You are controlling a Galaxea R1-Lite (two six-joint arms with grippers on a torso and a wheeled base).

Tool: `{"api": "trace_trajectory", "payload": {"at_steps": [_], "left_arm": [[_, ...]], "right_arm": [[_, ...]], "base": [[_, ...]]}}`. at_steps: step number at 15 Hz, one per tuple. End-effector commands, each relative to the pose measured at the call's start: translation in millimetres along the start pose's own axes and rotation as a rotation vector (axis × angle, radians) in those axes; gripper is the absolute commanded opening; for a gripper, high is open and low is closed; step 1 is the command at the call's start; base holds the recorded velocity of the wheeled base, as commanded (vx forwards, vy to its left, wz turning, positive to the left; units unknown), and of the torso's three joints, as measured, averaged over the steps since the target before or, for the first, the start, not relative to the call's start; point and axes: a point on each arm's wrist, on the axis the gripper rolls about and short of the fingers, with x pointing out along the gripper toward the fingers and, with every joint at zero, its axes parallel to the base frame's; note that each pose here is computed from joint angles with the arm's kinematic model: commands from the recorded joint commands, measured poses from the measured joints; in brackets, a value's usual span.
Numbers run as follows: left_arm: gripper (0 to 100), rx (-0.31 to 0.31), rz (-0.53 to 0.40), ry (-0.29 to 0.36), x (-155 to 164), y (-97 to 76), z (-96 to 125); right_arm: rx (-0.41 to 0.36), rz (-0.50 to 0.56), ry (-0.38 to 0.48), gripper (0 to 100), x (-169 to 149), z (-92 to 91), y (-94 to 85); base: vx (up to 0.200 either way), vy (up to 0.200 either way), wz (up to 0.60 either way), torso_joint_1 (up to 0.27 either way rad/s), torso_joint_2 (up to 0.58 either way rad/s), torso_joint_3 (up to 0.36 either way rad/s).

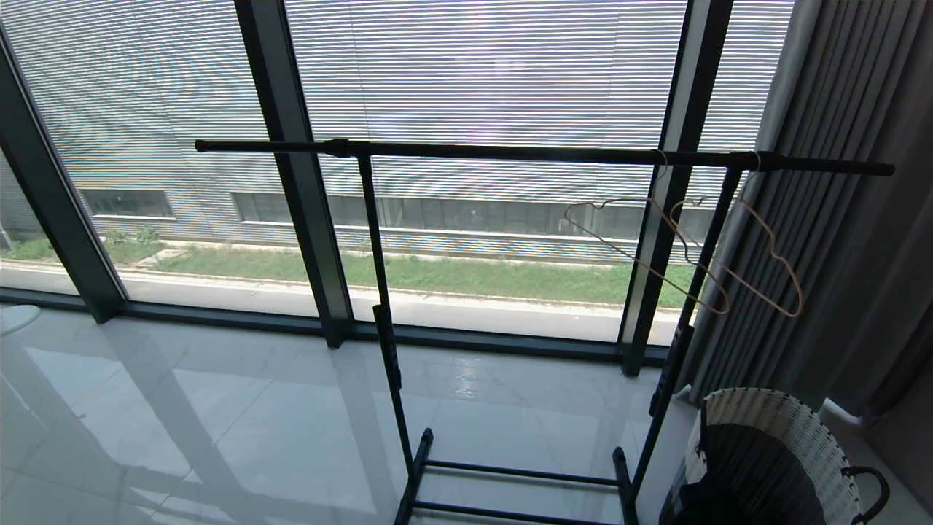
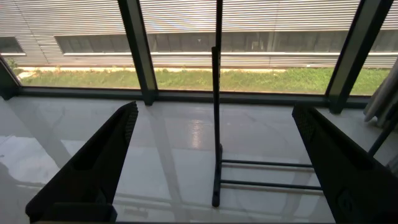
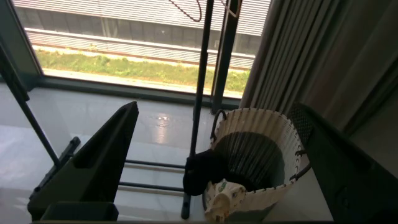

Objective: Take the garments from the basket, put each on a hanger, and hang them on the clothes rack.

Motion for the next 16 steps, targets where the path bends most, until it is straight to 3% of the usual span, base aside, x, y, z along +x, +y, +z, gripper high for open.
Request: {"api": "trace_trajectory", "payload": {"at_steps": [1, 6, 16], "left_arm": [[100, 0.0, 0.0, 0.001, 0.1, 0.0, 0.1], [100, 0.0, 0.0, 0.001, 0.1, 0.0, 0.1], [100, 0.0, -0.002, 0.001, 0.1, 0.0, 0.0]], "right_arm": [[-0.011, 0.0, -0.001, 100, 0.0, 0.0, 0.0], [-0.008, 0.0, -0.001, 100, 0.0, 0.0, 0.0], [-0.011, 0.0, -0.001, 100, 0.0, 0.0, 0.0]], "base": [[0.0, 0.0, 0.0, 0.0, 0.0, 0.0], [0.0, 0.0, 0.0, -0.05, 0.12, 0.064], [0.0, 0.0, 0.0, -0.21, 0.49, 0.275]]}}
